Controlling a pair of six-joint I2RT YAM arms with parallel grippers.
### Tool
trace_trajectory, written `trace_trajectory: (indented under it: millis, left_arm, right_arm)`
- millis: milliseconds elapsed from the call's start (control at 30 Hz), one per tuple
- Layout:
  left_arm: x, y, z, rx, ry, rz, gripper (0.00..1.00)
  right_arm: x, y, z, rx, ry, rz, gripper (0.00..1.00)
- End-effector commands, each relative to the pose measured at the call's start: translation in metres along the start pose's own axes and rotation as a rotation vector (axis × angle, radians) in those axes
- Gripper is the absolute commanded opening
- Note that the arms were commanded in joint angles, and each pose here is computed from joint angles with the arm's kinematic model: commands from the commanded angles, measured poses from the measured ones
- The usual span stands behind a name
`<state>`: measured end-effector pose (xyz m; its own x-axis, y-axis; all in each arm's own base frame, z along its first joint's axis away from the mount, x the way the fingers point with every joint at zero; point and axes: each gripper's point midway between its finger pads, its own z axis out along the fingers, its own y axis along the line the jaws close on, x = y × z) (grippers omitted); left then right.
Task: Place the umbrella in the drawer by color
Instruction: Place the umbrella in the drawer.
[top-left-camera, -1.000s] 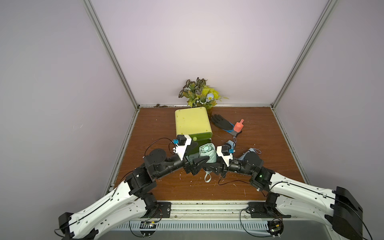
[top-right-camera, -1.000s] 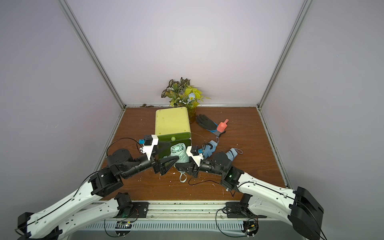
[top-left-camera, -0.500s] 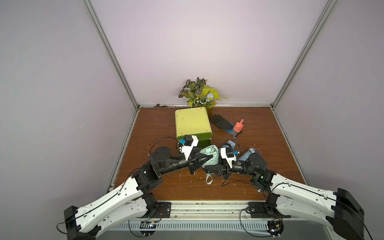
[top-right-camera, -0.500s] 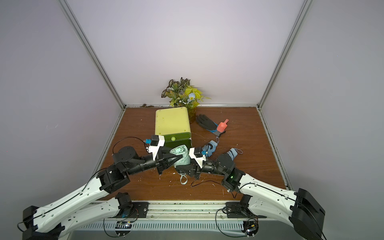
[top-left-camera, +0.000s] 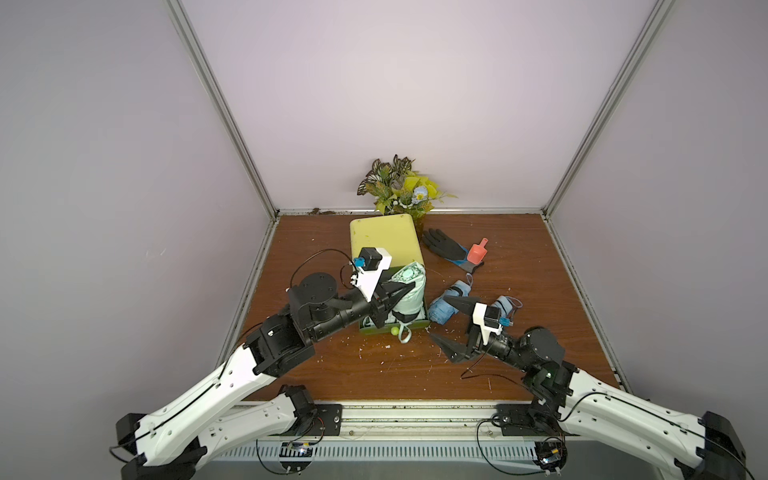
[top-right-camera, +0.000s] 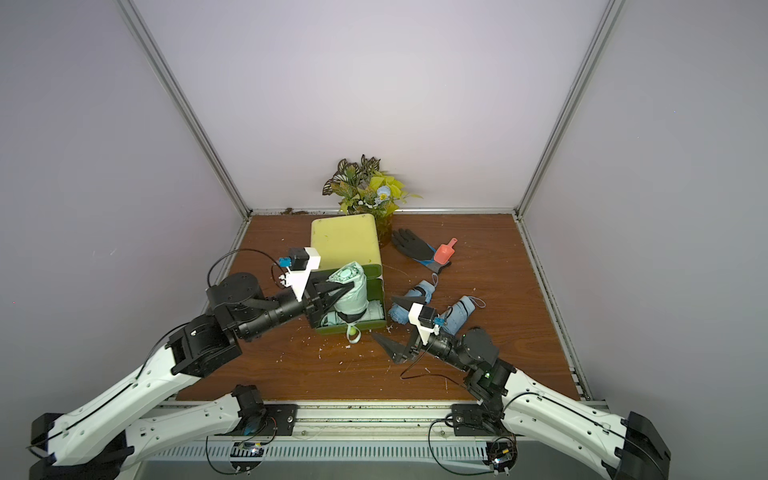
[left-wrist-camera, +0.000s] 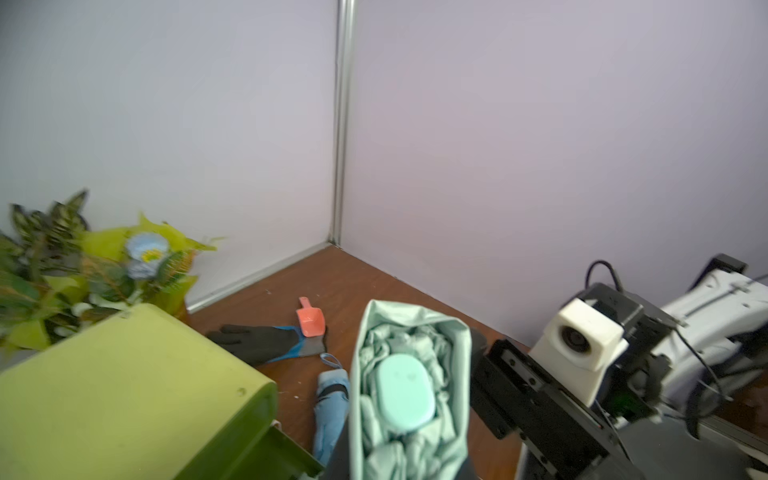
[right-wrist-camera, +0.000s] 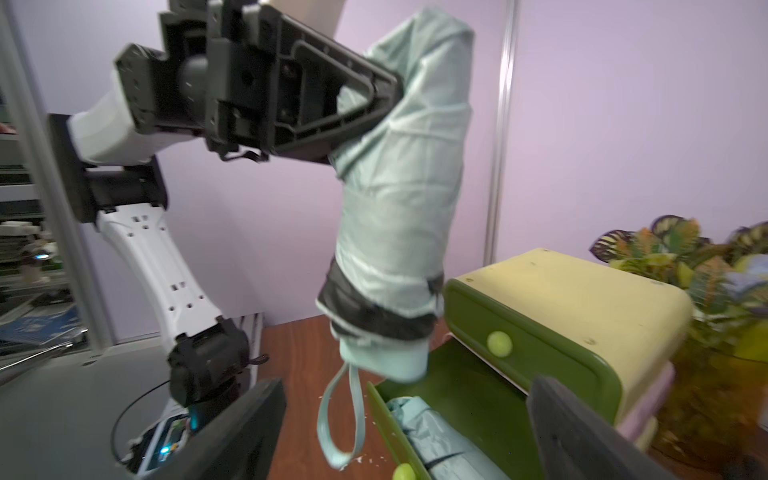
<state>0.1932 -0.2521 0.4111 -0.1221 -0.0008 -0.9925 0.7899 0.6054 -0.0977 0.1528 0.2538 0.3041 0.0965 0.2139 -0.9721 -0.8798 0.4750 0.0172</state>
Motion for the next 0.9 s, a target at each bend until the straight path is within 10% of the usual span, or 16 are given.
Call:
trace_trajectory:
  millis: [0,300,567,867]
  left_arm:
    - [0.004,0.047,-0.001,-0.267,0.070,0.123,0.00]
    - [0.053,0.059,0.043,-0.345,0.223,0.398,0.00]
    - [0.078,0.047,0.056,-0.352,0.134,0.710,0.00]
    - [0.163,0.069,0.061,-0.372,0.372,0.921,0.00]
  right_arm:
    - [-0.001,-0.049,-0.021,0.298,-0.020,-0.072,0.99]
    - [0.001,-0.078,-0.070,0.506,-0.142,-0.109,0.99]
    - [0.001,-0.074,-0.069,0.477,-0.148,-0.095,0.99]
    - [0.001,-0.074,-0.071,0.480,-0.158,-0.091,0.99]
